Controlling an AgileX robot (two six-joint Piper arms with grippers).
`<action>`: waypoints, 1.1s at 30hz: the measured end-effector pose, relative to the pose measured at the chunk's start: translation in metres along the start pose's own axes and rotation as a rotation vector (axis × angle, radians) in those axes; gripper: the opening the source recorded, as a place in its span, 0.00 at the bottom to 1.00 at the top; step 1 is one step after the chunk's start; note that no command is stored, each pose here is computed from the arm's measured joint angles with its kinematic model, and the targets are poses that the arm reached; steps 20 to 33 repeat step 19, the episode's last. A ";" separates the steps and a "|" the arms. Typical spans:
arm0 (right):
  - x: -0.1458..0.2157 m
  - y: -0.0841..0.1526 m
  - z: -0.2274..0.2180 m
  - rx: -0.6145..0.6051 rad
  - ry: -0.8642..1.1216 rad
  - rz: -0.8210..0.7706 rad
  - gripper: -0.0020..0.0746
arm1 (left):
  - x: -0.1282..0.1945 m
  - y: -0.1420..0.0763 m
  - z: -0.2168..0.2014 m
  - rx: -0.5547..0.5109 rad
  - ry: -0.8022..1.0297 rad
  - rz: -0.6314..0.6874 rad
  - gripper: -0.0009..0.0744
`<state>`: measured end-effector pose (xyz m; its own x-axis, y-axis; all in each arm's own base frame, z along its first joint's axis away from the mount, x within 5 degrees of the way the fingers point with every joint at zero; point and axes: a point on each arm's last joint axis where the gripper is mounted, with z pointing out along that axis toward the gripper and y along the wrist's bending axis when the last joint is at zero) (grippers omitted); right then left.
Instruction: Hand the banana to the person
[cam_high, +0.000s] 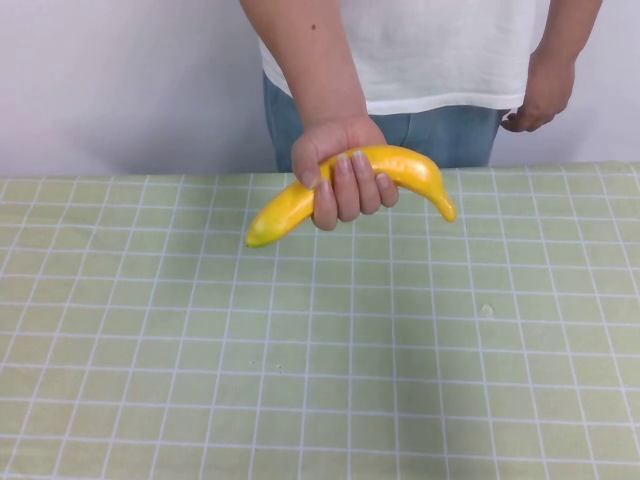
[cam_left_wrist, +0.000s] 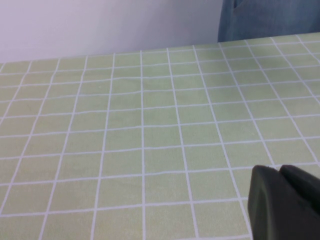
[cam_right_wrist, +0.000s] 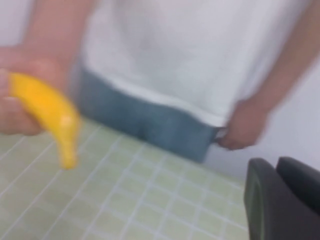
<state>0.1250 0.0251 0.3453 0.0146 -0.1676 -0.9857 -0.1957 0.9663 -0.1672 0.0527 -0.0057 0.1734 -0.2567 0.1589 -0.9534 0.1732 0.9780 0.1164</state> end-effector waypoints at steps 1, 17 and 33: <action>0.014 -0.001 -0.010 0.029 -0.012 0.009 0.02 | 0.000 0.000 0.000 0.000 0.000 0.000 0.01; 0.172 0.014 -0.070 0.251 0.259 0.234 0.02 | 0.000 0.000 0.000 0.000 0.000 0.000 0.01; 0.170 0.014 -0.074 0.261 0.222 0.226 0.02 | 0.000 0.000 0.000 0.000 0.000 0.000 0.01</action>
